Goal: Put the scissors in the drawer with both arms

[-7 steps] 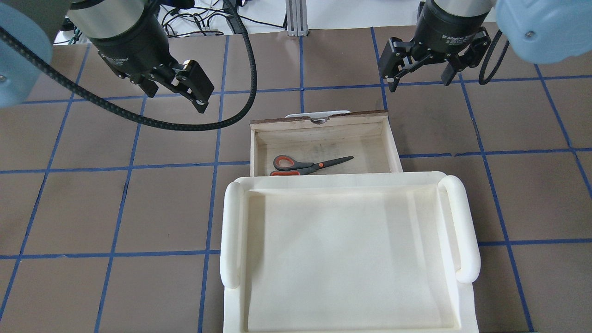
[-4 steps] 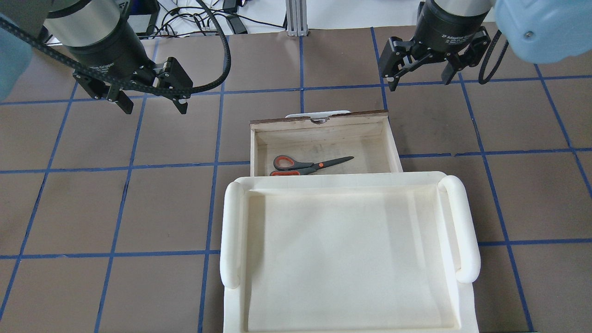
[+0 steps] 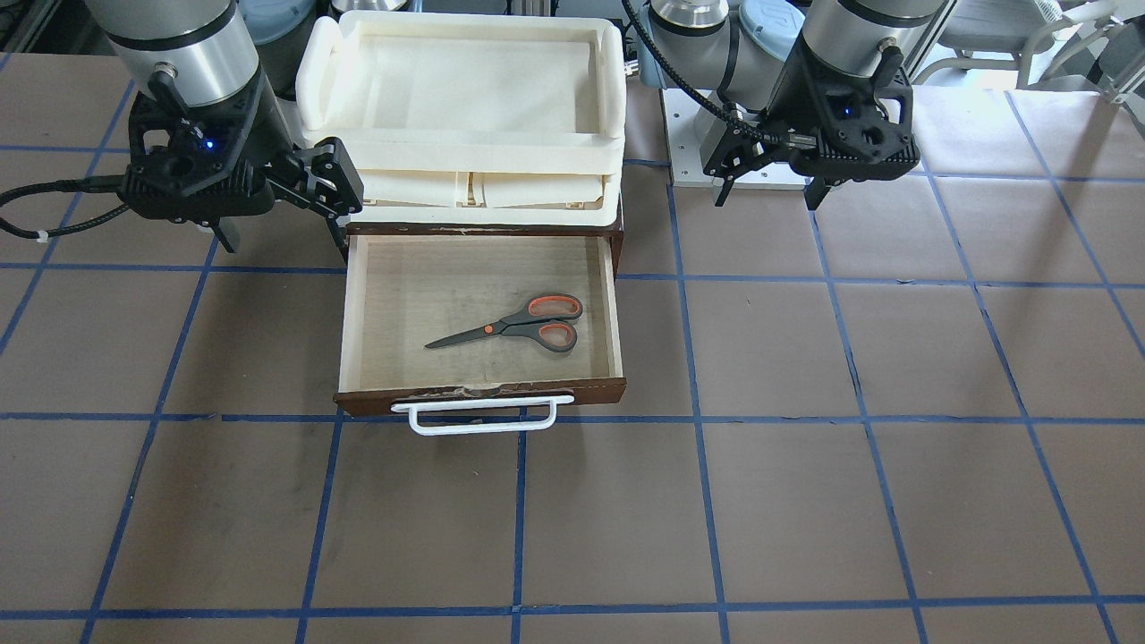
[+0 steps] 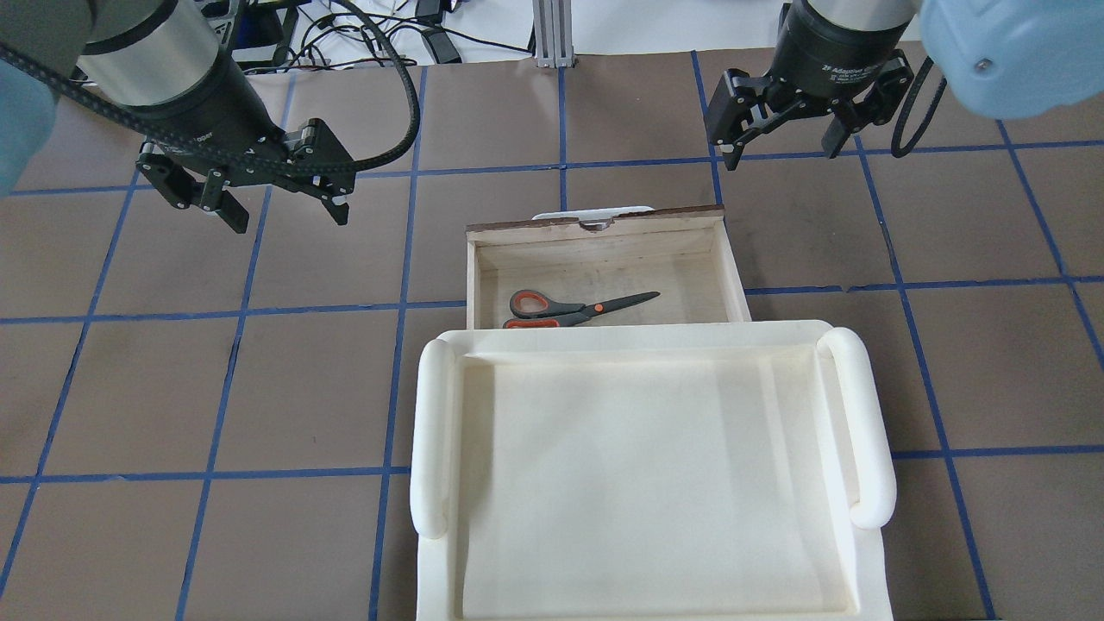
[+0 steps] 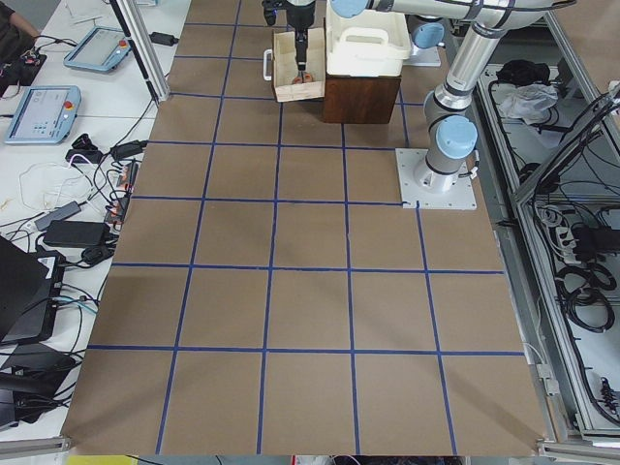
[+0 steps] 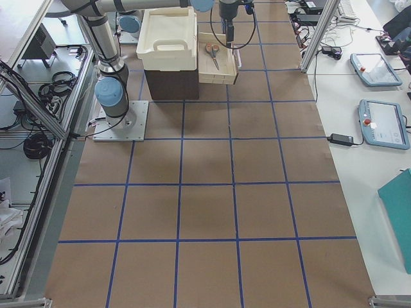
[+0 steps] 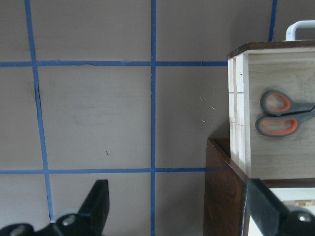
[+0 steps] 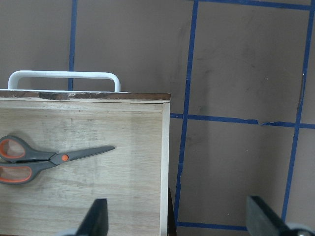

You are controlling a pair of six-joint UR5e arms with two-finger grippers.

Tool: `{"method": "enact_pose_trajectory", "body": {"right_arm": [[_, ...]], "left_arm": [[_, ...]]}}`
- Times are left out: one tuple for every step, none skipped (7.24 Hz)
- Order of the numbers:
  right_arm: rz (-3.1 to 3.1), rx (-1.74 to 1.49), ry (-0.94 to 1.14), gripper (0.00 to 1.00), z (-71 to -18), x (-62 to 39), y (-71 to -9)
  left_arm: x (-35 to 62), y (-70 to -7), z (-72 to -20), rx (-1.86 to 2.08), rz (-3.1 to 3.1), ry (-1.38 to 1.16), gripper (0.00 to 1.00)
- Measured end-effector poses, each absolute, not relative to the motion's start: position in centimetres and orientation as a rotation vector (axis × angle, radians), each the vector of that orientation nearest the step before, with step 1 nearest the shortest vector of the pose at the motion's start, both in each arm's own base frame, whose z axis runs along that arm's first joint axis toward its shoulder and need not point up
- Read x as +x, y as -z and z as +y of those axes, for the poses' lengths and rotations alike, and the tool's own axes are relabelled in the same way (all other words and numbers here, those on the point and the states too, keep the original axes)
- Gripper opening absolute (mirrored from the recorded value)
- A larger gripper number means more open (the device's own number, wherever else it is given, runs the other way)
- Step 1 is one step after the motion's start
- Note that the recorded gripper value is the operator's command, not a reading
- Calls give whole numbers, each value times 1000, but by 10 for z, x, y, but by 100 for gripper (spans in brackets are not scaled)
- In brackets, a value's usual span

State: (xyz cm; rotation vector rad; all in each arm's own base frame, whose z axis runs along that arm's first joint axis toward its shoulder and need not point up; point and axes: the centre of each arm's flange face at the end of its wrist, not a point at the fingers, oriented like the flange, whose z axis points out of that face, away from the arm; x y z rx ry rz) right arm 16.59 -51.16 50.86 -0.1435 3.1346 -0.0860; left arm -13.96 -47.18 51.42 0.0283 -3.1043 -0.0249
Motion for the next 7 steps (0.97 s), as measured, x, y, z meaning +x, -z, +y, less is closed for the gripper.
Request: {"method": "enact_pose_trajectory", "body": {"right_arm": [[3135, -143, 86, 100, -512, 166, -508], [3135, -143, 85, 100, -512, 166, -508], [3135, -143, 85, 100, -512, 166, -508], [3135, -143, 84, 100, -512, 166, -508], [3135, -143, 83, 100, -512, 166, -507], [3135, -143, 82, 100, -513, 166, -507], [3135, -144, 81, 100, -513, 166, -507]], "left_arm": [[-139, -516, -470, 27, -3108, 19, 100], [-140, -517, -470, 28, -3108, 15, 100], [-140, -518, -469, 28, -3108, 13, 100], [-139, -519, -469, 27, -3111, 9, 100], [-139, -520, -469, 26, -3113, 2, 100], [-139, -520, -469, 28, -3113, -1, 100], [-138, -520, -469, 31, -3114, -2, 100]]}}
